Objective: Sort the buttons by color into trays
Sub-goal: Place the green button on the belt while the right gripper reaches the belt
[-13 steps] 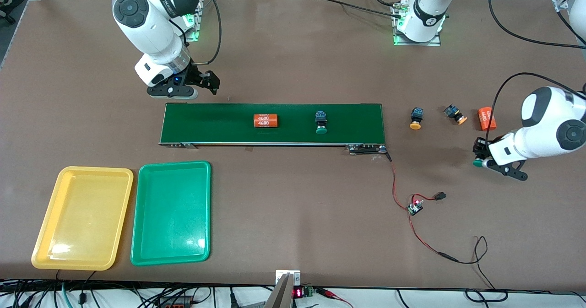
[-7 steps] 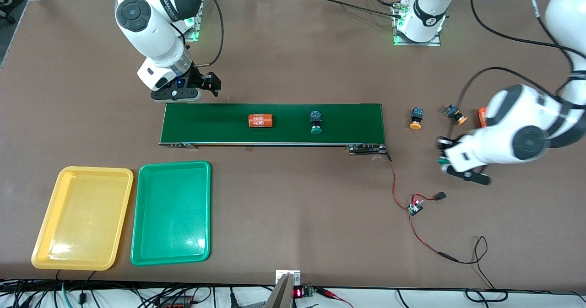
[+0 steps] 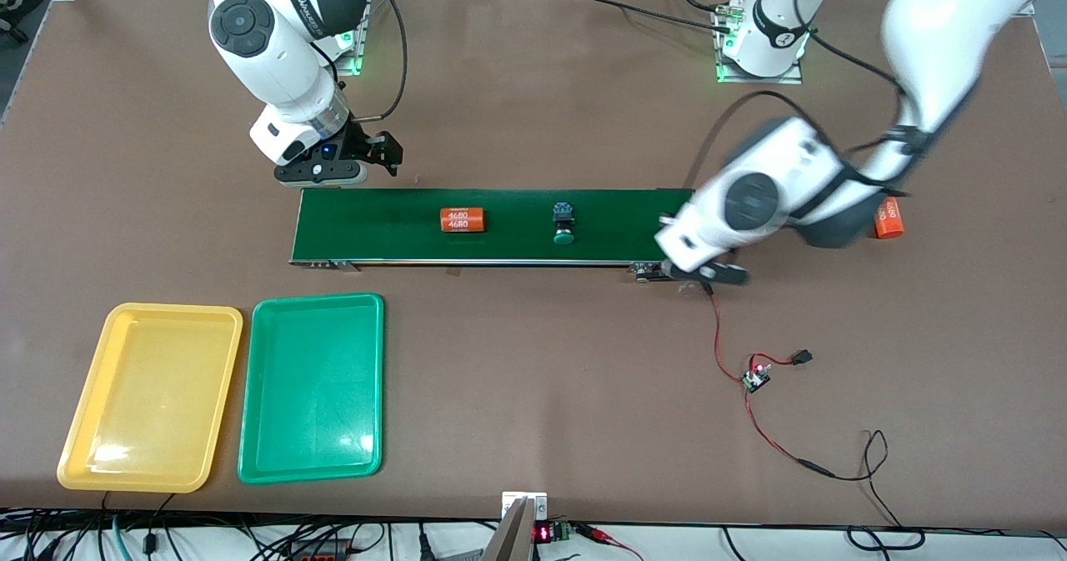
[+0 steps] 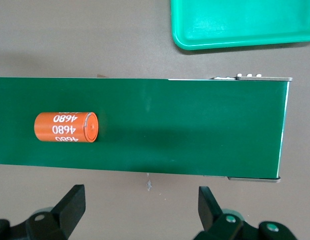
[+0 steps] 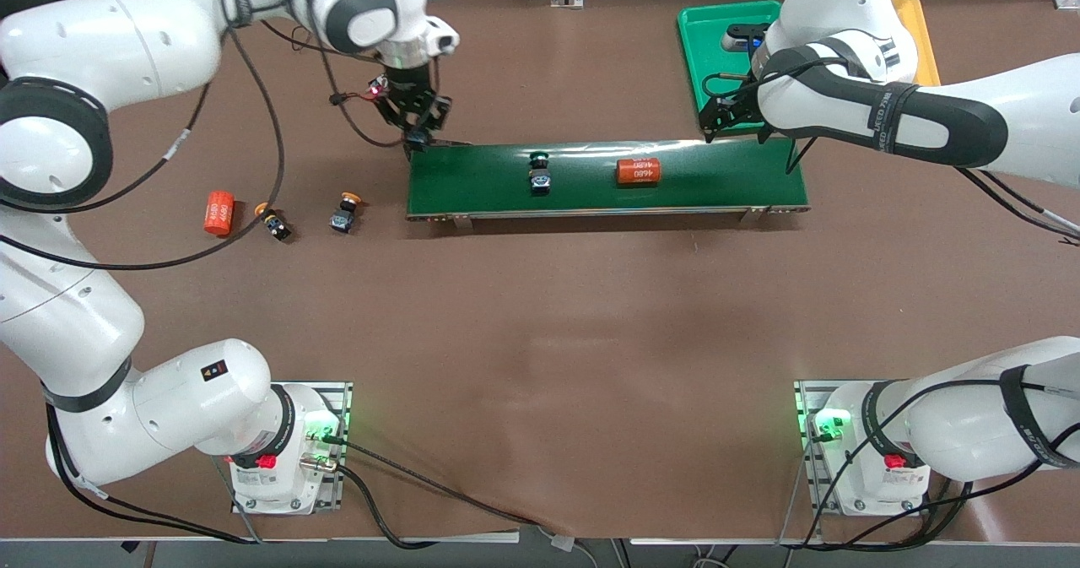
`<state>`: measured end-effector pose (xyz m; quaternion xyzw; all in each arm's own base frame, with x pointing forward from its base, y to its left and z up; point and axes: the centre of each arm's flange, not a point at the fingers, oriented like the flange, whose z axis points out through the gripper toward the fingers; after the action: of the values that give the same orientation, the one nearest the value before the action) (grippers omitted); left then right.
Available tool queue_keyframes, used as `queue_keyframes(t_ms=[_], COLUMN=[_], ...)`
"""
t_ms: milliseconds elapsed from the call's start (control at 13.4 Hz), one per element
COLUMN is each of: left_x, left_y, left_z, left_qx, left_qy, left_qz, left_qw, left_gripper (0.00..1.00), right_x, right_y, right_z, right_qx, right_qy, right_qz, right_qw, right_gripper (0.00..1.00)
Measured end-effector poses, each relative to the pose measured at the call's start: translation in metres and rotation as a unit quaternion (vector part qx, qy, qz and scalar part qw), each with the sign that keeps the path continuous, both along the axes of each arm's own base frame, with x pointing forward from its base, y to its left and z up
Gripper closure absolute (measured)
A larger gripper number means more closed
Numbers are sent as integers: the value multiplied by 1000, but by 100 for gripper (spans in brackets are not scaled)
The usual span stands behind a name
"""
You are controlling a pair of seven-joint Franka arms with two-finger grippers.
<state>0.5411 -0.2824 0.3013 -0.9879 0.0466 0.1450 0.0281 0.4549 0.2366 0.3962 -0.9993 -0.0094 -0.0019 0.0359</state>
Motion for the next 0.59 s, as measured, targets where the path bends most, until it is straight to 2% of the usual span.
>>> queue_keyframes(t_ms=[223,520,595], left_x=[-34,-46,-45], left_y=[-32,-36,-36], left_z=[-25,-41,-41], left_qx=[-7,4,4], left_qy=[-5,-22,-23], left_qz=[11,9,11], left_qw=[1000,1000,1000], left_gripper=[59,57,48], right_x=[2,16,19], right_y=[-1,6,10], right_z=[0,-6,-9], right_qx=[1,2,1], right_qy=[-1,0,1], right_qz=[-2,-1,0], right_qw=[1000,1000,1000], right_gripper=[0,0,0])
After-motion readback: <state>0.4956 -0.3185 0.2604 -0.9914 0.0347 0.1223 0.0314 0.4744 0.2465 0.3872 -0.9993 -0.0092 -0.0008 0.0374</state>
